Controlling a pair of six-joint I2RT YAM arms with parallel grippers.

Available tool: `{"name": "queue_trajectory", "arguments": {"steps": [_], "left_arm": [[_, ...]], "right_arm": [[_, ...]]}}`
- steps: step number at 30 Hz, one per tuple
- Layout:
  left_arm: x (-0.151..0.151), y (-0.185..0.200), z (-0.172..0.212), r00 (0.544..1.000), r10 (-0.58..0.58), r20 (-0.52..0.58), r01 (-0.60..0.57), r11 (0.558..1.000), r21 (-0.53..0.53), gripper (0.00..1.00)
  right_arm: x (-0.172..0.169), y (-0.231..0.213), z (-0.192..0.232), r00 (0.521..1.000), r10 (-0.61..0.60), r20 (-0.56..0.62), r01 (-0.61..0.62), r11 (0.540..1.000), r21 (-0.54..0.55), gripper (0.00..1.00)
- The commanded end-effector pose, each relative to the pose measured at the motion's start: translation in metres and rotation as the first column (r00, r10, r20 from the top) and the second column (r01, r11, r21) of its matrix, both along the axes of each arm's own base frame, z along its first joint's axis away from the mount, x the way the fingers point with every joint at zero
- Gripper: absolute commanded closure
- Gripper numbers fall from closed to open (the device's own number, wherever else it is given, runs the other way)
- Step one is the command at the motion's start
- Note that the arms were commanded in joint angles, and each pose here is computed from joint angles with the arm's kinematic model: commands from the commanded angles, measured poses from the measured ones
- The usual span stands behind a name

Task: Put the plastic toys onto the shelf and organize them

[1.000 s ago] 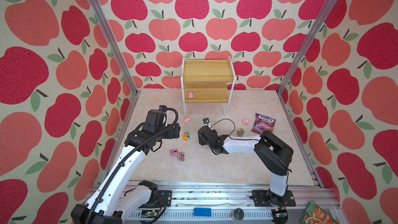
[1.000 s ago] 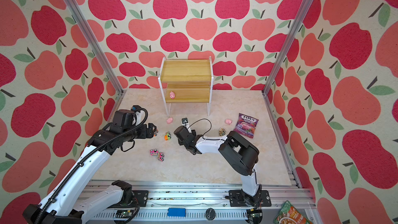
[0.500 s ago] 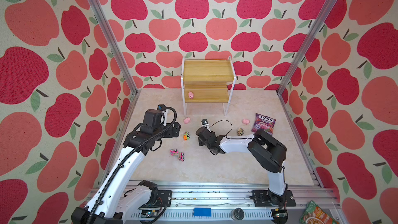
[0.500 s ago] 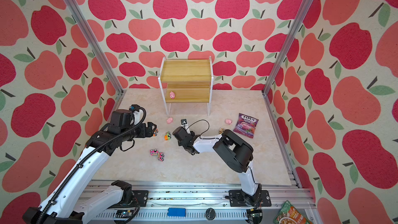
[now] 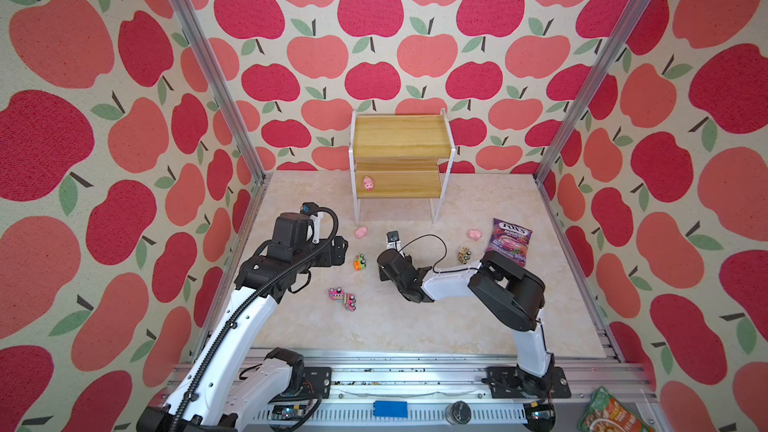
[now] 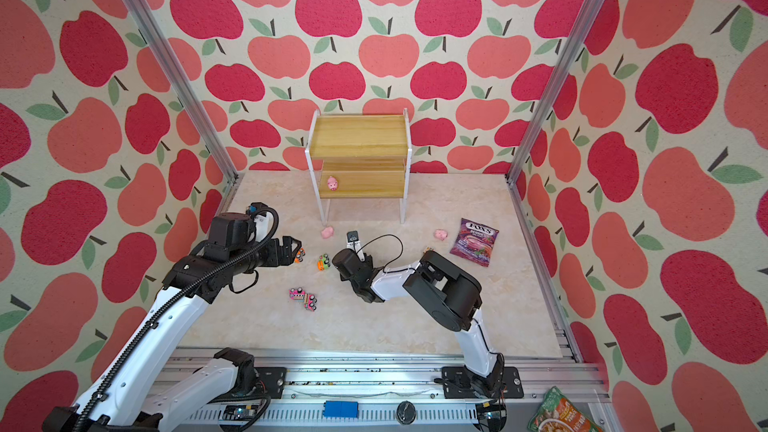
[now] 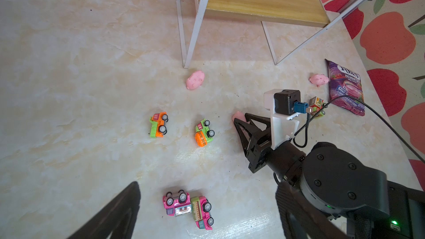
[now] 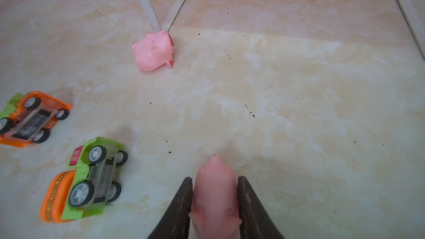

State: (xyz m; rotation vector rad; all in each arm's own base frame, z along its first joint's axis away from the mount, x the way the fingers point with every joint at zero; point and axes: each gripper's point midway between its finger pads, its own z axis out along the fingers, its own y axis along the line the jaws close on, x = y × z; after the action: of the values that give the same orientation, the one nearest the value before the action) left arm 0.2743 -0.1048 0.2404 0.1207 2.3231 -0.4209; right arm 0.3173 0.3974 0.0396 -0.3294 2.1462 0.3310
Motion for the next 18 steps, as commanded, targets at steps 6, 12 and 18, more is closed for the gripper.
{"name": "queue_trajectory", "arguments": {"steps": [6,12,18], "left_arm": [[-0.0005,-0.0012,0.0031,1.000,-0.008,0.023,0.009,1.000,-0.018,0.06],[-0.0002,-0.0016,0.0038,1.000,-0.010,0.026,0.010,1.000,-0.022,0.06],[-0.0001,-0.0023,0.0041,1.000,-0.013,0.025,0.014,0.999,-0.029,0.06]], "right_arm": [[-0.0032,-0.0025,-0.0124,1.000,0.016,0.025,-0.015,0.999,-0.038,0.70],[-0.0047,-0.0030,-0.0163,0.999,0.028,0.018,-0.027,0.998,-0.057,0.58],[-0.0052,-0.0015,-0.0193,0.999,0.036,0.021,-0.035,0.998,-0.058,0.56]]}}
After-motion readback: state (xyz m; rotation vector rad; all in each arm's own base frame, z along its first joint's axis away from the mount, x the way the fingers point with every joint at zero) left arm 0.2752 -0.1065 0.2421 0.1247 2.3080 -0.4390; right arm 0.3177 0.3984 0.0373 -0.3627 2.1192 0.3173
